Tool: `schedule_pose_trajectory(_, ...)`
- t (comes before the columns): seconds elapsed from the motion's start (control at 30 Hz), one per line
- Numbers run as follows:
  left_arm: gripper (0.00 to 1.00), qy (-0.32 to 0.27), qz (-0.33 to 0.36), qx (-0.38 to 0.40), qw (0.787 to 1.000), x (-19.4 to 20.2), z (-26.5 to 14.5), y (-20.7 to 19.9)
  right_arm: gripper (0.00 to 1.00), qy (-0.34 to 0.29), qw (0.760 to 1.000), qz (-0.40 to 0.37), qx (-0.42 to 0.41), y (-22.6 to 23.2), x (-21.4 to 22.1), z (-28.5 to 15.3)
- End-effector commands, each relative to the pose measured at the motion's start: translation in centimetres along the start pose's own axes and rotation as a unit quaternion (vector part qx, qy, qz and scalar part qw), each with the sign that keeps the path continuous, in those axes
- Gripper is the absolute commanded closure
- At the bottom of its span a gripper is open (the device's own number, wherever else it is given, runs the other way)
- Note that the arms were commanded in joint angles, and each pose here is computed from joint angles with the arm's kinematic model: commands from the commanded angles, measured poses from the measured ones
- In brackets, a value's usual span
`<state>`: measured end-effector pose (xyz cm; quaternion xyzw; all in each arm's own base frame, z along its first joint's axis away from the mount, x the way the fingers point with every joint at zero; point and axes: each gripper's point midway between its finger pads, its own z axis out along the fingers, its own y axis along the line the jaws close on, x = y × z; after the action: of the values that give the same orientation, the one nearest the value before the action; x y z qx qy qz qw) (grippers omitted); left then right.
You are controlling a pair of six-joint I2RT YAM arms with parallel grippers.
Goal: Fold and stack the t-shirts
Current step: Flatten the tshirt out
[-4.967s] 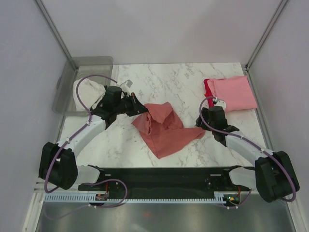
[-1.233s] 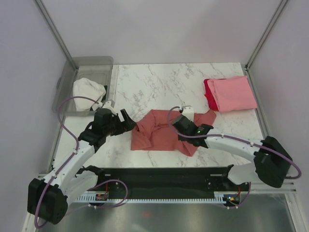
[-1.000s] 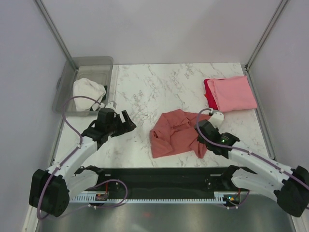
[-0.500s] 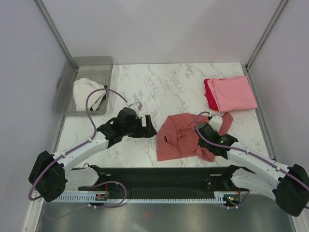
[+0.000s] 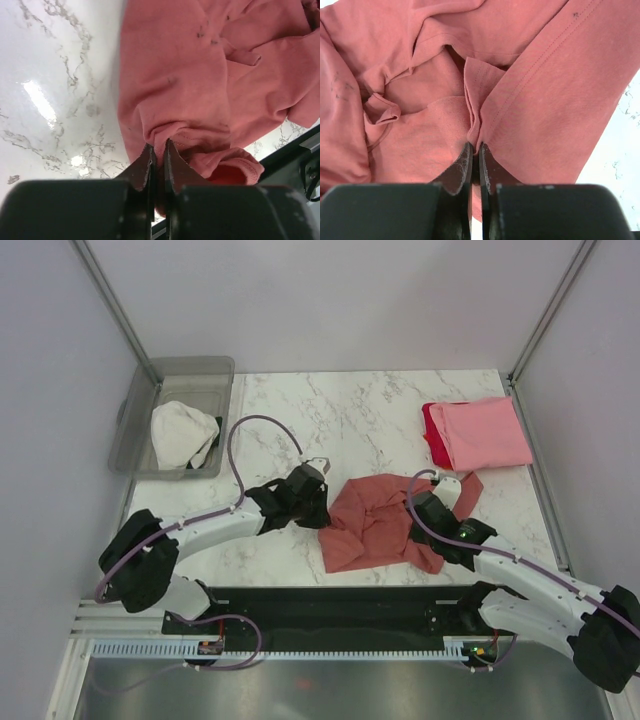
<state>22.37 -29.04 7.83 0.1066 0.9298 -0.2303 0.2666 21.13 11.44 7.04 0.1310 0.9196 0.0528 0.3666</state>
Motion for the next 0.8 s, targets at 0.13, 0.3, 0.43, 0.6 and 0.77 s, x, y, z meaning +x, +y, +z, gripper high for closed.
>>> schedule_pose_trajectory(0.13, 0.98, -0.081, -0.122, -0.051, 0.988, -5.8, -3.4, 8.6, 0.61, -0.020, 1.000, -0.009, -0.007, 1.0, -1.5, 0.2)
schedule_pose_trajectory(0.3, 0.98, -0.135, -0.191, -0.089, 0.968, -6.9, -6.2, 14.4, 0.46, -0.009, 1.000, -0.012, 0.001, 0.7, -0.5, 1.1)
schedule_pose_trajectory(0.43, 0.98, -0.115, -0.189, -0.066, 0.973, -6.3, -5.5, 14.0, 0.46, 0.001, 1.000, -0.015, -0.010, 1.1, 0.1, 1.7)
schedule_pose_trajectory(0.6, 0.98, -0.109, -0.179, -0.055, 0.976, -6.5, -5.1, 13.6, 0.41, 0.038, 0.993, -0.052, -0.100, 4.9, 1.0, 1.5)
schedule_pose_trajectory(0.77, 0.98, -0.122, -0.171, -0.065, 0.976, -6.9, -5.9, 13.8, 0.30, 0.044, 0.982, -0.113, -0.144, 9.0, 1.0, 0.7)
